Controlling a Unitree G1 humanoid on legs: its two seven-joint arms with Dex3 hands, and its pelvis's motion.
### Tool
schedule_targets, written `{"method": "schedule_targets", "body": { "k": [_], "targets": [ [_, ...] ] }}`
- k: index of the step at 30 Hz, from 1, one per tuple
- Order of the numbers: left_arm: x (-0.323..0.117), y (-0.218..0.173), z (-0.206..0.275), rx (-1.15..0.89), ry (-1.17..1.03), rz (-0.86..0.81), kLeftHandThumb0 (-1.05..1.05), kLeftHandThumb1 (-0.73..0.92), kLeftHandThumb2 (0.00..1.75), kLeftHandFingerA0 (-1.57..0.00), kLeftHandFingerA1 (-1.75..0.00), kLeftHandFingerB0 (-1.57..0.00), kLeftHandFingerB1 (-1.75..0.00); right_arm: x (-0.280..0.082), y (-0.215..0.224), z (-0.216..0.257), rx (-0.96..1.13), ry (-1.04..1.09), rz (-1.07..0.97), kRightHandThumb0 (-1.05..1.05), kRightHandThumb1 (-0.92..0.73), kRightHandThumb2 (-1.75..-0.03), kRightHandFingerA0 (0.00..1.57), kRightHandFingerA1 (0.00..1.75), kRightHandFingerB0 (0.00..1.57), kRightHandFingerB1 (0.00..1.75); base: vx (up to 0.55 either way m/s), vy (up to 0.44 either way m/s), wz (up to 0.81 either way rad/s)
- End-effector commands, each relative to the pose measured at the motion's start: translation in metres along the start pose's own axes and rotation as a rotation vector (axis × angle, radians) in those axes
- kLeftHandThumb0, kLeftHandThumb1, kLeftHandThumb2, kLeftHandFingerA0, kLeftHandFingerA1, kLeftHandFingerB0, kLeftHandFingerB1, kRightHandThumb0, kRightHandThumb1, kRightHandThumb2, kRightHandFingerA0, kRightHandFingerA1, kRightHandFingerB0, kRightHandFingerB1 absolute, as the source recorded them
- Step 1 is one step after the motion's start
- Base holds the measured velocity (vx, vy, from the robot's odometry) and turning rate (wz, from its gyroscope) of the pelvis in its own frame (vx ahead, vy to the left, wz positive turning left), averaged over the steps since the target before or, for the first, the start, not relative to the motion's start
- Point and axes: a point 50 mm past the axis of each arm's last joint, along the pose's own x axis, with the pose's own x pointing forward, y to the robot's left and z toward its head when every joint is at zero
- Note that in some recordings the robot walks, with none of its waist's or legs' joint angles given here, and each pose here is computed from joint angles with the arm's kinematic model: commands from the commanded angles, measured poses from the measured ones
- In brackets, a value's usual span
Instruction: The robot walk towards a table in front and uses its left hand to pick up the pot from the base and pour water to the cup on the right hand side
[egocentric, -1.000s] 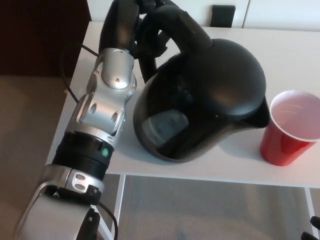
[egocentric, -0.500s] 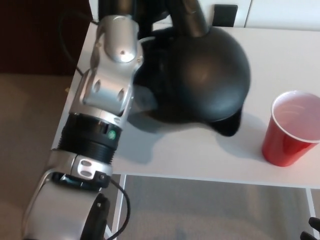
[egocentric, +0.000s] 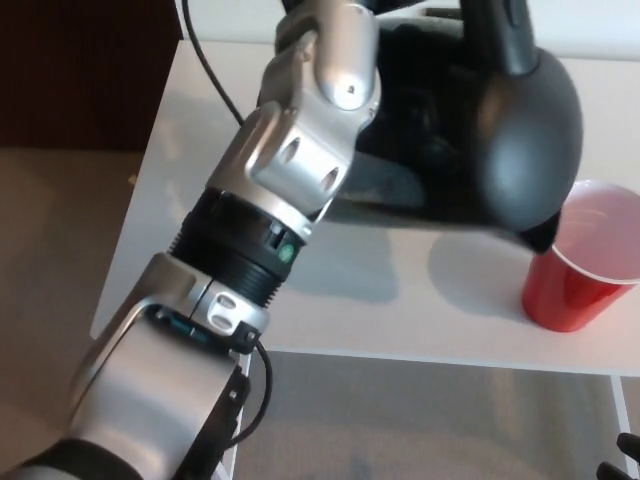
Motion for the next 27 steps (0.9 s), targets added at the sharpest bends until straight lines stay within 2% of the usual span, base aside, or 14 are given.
{"method": "schedule_targets", "body": {
  "k": [1, 3, 4, 5, 7, 8, 14, 15, 16, 17, 21, 22, 23, 27],
  "targets": [
    [0.014, 0.013, 0.023, 0.129, -0.141, 0.124, -0.27, 0.55, 0.67, -0.98, -1.56, -0.70, -0.80, 0.000, -0.001, 0.003, 0.014, -0.013, -0.001, -0.17, -0.50, -0.54, 0.50, 0.54, 0.39, 0.41, 0.00, 0.000, 0.00],
    [0.017, 0.013, 0.025, 0.130, -0.129, 0.131, -0.22, 0.66, 0.60, -0.84, -1.69, -0.74, -0.83, 0.000, -0.001, 0.003, -0.006, -0.015, 0.006, -0.18, -0.51, -0.54, 0.48, 0.53, 0.38, 0.40, 0.00, 0.000, 0.00],
    [0.022, 0.015, 0.026, 0.070, -0.071, 0.122, -0.22, 0.70, 0.61, -0.81, -1.70, -0.75, -0.77, 0.000, -0.001, 0.004, -0.009, -0.015, 0.008, -0.16, -0.33, -0.82, 0.40, 0.63, 0.25, 0.54, 0.00, 0.000, 0.00],
    [0.024, 0.016, 0.026, 0.023, -0.030, 0.122, -0.29, 0.58, 0.65, -0.95, -1.58, -0.70, -0.65, 0.000, -0.001, 0.004, -0.006, -0.016, 0.007, -0.15, -0.33, -0.82, 0.41, 0.63, 0.26, 0.54, 0.00, 0.000, 0.00],
    [0.026, 0.017, 0.026, -0.010, -0.003, 0.129, -0.29, 0.58, 0.65, -0.95, -1.58, -0.70, -0.65, 0.001, 0.000, 0.004, 0.000, -0.017, 0.006, -0.15, -0.33, -0.82, 0.41, 0.63, 0.26, 0.54, 0.00, 0.000, 0.00],
    [0.028, 0.018, 0.025, -0.045, 0.024, 0.129, -0.21, 0.73, 0.61, -0.90, -1.55, -0.75, -0.66, 0.001, 0.001, 0.005, -0.002, -0.019, 0.005, -0.17, -0.50, -0.54, 0.48, 0.53, 0.38, 0.41, 0.00, 0.000, 0.00],
    [0.037, 0.027, 0.022, -0.066, 0.107, 0.189, -0.21, 0.73, 0.65, -0.88, -1.50, -0.75, -0.67, 0.002, 0.003, 0.007, -0.041, -0.026, 0.001, -0.21, -0.49, -0.54, 0.50, 0.53, 0.40, 0.41, 0.00, 0.000, 0.00],
    [0.038, 0.028, 0.022, -0.065, 0.100, 0.193, -0.21, 0.76, 0.66, -0.83, -1.57, -0.75, -0.75, 0.002, 0.003, 0.008, -0.037, -0.029, 0.011, -0.17, -0.33, -0.82, 0.39, 0.62, 0.26, 0.54, 0.00, 0.000, 0.00],
    [0.038, 0.028, 0.022, -0.066, 0.097, 0.195, -0.21, 0.76, 0.66, -0.83, -1.57, -0.75, -0.75, 0.002, 0.003, 0.008, -0.035, -0.031, 0.015, -0.17, -0.33, -0.82, 0.39, 0.62, 0.26, 0.54, 0.00, 0.000, 0.00],
    [0.039, 0.028, 0.023, -0.069, 0.096, 0.199, -0.19, 0.76, 0.64, -0.84, -1.60, -0.74, -0.88, 0.002, 0.003, 0.009, -0.034, -0.030, 0.013, -0.19, -0.51, -0.54, 0.47, 0.51, 0.38, 0.40, 0.00, 0.000, 0.00],
    [0.039, 0.027, 0.025, -0.065, 0.076, 0.202, -0.20, 0.75, 0.62, -0.83, -1.68, -0.74, -0.89, 0.002, 0.003, 0.011, -0.058, -0.030, 0.016, -0.20, -0.52, -0.55, 0.48, 0.50, 0.37, 0.39, 0.00, 0.000, 0.00],
    [0.037, 0.025, 0.026, -0.049, 0.051, 0.196, -0.21, 0.70, 0.62, -0.83, -1.66, -0.79, -0.73, 0.003, 0.003, 0.010, -0.045, -0.023, 0.011, -0.18, -0.53, -0.55, 0.50, 0.49, 0.38, 0.39, 0.00, 0.000, 0.00],
    [0.035, 0.021, 0.029, -0.056, 0.027, 0.188, -0.23, 0.72, 0.62, -0.81, -1.68, -0.76, -0.88, 0.003, 0.003, 0.010, -0.044, -0.020, 0.009, -0.17, -0.35, -0.83, 0.40, 0.61, 0.24, 0.53, 0.00, 0.000, 0.00],
    [0.035, 0.020, 0.030, -0.061, 0.021, 0.186, -0.23, 0.72, 0.62, -0.81, -1.68, -0.76, -0.88, 0.003, 0.003, 0.010, -0.046, -0.020, 0.009, -0.17, -0.35, -0.83, 0.40, 0.61, 0.24, 0.53, 0.00, 0.000, 0.00]
  ]
}}
